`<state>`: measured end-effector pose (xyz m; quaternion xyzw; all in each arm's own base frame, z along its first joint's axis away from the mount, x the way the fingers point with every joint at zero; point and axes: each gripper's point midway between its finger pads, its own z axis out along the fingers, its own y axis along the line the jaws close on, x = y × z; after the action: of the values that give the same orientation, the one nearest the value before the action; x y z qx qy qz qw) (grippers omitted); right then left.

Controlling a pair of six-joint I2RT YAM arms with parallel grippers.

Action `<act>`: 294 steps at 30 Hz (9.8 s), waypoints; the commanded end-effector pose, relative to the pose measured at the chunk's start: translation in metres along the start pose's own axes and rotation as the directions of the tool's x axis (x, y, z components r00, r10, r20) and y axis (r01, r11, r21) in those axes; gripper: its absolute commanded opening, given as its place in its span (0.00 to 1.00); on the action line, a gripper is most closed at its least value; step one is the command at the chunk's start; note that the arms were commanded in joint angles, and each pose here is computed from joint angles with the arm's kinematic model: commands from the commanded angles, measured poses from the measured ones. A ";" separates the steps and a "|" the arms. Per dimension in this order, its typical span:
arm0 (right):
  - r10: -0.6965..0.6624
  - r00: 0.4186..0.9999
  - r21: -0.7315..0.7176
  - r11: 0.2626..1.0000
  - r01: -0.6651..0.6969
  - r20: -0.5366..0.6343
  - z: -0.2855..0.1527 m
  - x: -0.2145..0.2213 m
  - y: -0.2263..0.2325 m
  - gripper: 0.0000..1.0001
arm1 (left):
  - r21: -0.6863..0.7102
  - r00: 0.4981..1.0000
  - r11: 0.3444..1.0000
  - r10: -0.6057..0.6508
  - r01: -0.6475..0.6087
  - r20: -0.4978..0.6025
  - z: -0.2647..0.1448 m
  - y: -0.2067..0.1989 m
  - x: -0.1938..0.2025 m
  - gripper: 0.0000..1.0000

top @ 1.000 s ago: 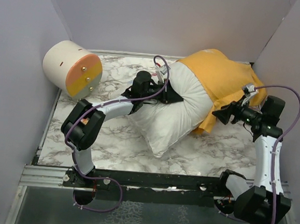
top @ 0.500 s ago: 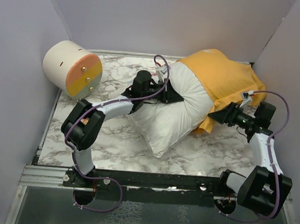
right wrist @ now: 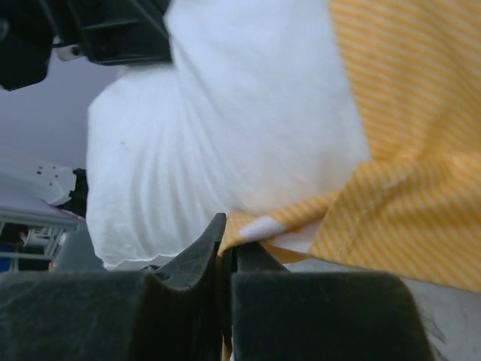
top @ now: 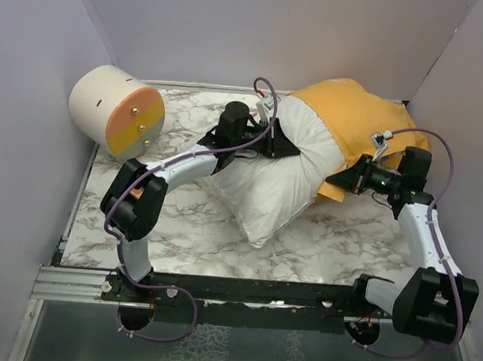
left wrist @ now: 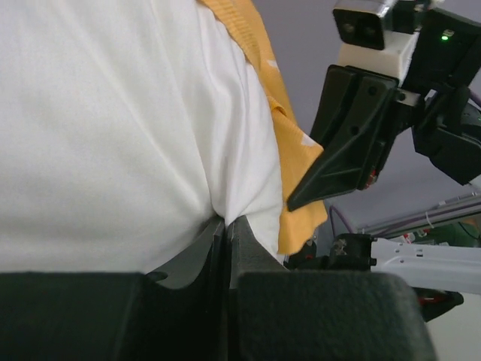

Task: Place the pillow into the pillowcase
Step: Stuff the pillow into the pillowcase.

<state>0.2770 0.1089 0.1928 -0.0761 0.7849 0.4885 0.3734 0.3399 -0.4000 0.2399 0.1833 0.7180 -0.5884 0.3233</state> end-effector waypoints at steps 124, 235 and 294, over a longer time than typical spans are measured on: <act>-0.816 0.569 0.153 0.552 0.820 -0.103 0.059 -0.088 0.035 0.87 | -0.037 0.980 0.983 0.183 -0.181 0.078 -0.127 -0.024 0.047 0.00; -0.791 0.597 0.110 0.587 0.802 -0.134 0.035 -0.097 0.088 0.80 | -0.231 0.961 0.971 0.121 -0.062 0.248 -0.077 -0.010 0.026 0.14; -0.681 0.732 -0.398 0.665 0.632 0.025 0.029 -0.021 0.119 0.57 | -0.207 0.978 0.966 0.180 -0.156 0.102 -0.147 -0.061 0.074 0.75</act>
<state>0.2671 0.1950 0.2551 -0.4445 0.6695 0.4138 0.4278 0.2335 -0.3021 0.2433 0.1719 0.7229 -0.5092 0.4342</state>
